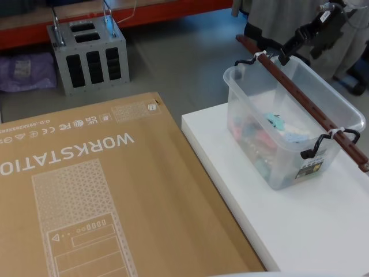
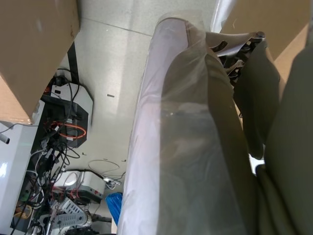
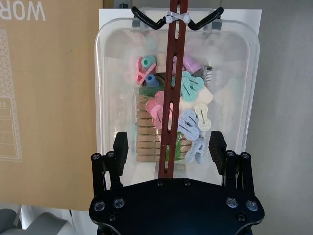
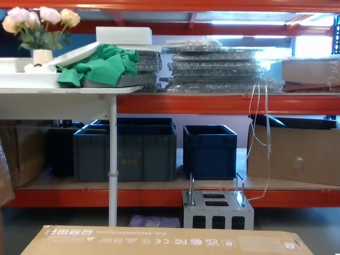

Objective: Use one hand to grasp the basket and place it at the designated location.

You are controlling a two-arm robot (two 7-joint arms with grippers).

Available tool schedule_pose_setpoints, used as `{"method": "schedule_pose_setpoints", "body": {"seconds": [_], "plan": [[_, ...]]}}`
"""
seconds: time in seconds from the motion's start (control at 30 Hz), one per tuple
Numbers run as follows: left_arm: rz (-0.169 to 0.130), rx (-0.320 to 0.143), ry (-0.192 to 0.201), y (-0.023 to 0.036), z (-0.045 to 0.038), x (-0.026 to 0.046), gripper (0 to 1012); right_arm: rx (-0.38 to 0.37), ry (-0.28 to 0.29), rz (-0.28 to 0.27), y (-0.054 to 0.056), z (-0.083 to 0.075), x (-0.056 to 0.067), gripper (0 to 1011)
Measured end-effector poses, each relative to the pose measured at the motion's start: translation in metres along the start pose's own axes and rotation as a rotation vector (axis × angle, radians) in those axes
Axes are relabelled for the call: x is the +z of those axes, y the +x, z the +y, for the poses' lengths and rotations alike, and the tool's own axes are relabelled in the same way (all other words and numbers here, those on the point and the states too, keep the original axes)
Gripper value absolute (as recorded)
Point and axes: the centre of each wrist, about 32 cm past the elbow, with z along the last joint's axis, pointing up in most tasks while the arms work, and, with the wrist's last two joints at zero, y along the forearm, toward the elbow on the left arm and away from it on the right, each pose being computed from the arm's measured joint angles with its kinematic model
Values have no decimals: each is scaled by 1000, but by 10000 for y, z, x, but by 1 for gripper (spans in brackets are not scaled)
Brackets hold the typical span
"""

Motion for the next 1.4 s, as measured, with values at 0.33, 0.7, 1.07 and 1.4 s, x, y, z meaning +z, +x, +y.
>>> {"method": "schedule_pose_setpoints", "body": {"seconds": [0.33, 0.7, 1.07, 1.4], "plan": [[0, 0, 0, 0, 0, 0, 0, 1, 0, 0, 0, 3, 0, 1001], [0, 0, 0, 0, 0, 0, 0, 1, 0, 0, 0, 4, 0, 1001], [0, 0, 0, 0, 0, 0, 0, 1, 0, 0, 0, 4, 0, 1001], [0, 0, 0, 0, 0, 0, 0, 1, 0, 0, 0, 4, 0, 1001]]}}
